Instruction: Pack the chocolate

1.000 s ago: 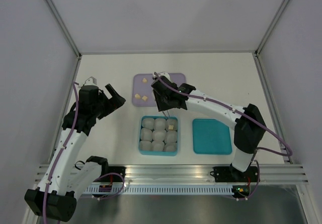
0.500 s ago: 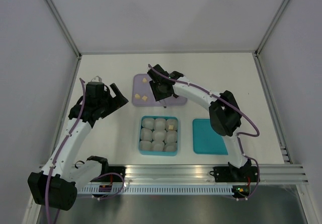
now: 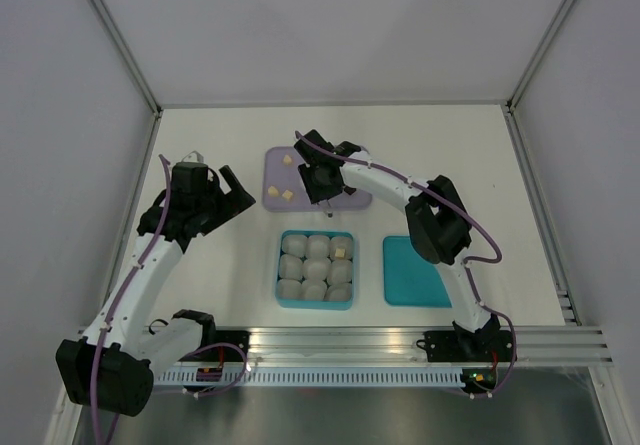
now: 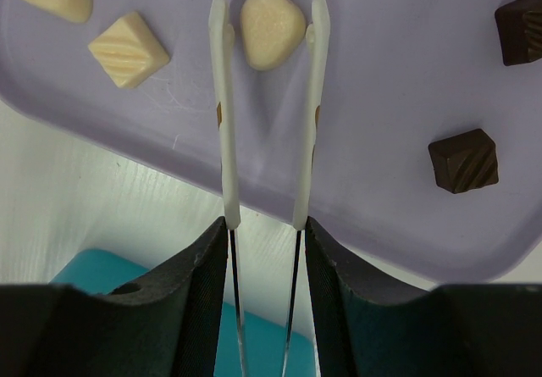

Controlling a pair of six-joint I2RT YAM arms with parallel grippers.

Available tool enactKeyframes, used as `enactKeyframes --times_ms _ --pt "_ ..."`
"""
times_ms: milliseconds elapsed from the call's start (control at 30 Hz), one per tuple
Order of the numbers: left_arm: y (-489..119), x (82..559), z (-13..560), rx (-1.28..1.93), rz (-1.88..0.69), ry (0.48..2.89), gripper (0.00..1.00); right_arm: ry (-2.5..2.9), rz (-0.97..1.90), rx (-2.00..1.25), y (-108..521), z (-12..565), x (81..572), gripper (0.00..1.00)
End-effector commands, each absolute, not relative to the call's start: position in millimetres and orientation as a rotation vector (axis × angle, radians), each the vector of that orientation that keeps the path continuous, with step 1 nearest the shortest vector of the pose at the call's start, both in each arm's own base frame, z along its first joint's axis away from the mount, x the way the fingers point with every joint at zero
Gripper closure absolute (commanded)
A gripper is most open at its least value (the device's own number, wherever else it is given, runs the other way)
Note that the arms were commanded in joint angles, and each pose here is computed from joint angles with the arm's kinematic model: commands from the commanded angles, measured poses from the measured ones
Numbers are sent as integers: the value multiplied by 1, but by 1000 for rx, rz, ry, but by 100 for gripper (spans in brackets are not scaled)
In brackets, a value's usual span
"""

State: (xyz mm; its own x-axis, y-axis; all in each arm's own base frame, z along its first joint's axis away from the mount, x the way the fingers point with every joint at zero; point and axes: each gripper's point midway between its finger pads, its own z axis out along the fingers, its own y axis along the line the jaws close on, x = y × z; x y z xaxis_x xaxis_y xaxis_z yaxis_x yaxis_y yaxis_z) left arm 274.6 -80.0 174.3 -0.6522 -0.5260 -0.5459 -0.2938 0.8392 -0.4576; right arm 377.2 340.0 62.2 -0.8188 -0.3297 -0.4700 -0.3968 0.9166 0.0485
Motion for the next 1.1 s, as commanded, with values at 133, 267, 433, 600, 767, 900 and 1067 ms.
enactKeyframes --times_ms 133,267,433,600,767,900,1067 --pt "-87 284 186 -570 -479 2281 0 2596 232 -513 346 69 388 54" --pt "-87 284 186 -566 -481 2283 0 2605 237 -502 347 68 387 54" --pt "-88 283 188 -561 -486 2279 0 2609 254 -487 347 73 384 58" --pt "-86 283 185 -565 -471 2281 0 2614 239 -490 343 72 382 64" --pt "-86 283 187 -561 -476 2278 0 2615 253 -494 343 75 379 73" --pt "-86 283 188 -562 -478 2273 0 2578 268 -508 343 88 380 82" --pt "-86 282 187 -563 -478 2279 0 2517 264 -493 340 110 378 85"
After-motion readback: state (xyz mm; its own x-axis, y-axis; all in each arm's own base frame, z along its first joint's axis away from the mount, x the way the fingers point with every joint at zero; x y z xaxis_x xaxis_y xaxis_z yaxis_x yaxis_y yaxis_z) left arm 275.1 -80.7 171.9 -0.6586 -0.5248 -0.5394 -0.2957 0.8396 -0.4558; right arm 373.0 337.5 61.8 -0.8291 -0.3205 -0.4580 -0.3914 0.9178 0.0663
